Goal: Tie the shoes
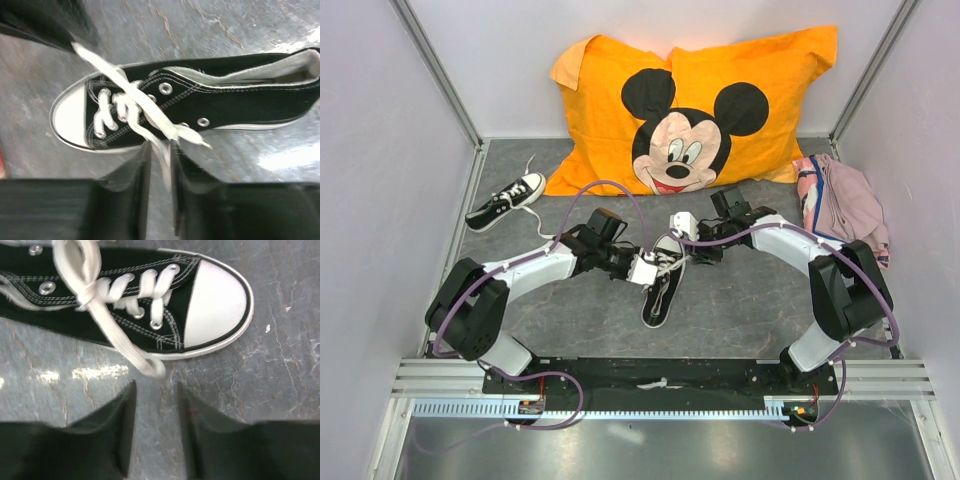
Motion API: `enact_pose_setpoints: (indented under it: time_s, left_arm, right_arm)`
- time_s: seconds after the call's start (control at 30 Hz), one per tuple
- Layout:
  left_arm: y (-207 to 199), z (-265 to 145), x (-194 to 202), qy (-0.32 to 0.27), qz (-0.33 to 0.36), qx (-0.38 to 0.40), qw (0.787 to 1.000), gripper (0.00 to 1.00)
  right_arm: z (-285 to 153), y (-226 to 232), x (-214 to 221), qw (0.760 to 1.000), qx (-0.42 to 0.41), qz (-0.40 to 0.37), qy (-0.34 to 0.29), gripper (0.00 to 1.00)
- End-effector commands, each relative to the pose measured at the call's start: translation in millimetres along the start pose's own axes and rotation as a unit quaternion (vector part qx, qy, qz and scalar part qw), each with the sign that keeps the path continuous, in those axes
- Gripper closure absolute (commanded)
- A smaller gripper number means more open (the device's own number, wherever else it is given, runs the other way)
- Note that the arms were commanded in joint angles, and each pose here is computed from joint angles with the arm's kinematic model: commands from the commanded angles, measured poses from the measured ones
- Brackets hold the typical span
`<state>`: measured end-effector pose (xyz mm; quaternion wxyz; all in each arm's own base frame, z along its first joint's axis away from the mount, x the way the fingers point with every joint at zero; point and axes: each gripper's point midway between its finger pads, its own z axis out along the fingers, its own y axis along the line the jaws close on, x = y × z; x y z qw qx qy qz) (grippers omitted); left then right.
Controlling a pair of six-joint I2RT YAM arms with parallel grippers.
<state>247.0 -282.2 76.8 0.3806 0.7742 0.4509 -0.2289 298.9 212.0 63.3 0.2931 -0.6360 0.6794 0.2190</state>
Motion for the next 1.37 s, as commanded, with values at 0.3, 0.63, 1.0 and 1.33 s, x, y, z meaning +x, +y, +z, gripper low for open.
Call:
enact_pose_setpoints:
  time_s: [0.3,0.63,1.0,1.33]
  left_arm:
    - [39.0,-78.0,-40.5,-0.023,-0.211,-0.111,0.971,0.01]
    - [79.7,-179.9,-64.3,0.021,-0.424,-0.243,0.872,0.01]
    - [11.8,-200.5,-9.6,0.124,-0.548,-0.293,0.774,0.01]
    - [-18.4,-209.8,18.8,0.140,-0.576,-0.345,0.727,0.01]
  right_arm:
    - [-75.0,11.9,-43.3,0.996,0.062,0.054,-0.041,0.02]
    - [-152.9,-9.9,-52.2,0.939,0.179,0.275,-0.104,0.02]
    - [-153.0,9.8,16.7,0.866,0.211,0.451,-0.041,0.02]
    - [-149.0,12.6,19.7,0.847,0.203,0.490,-0.038,0.02]
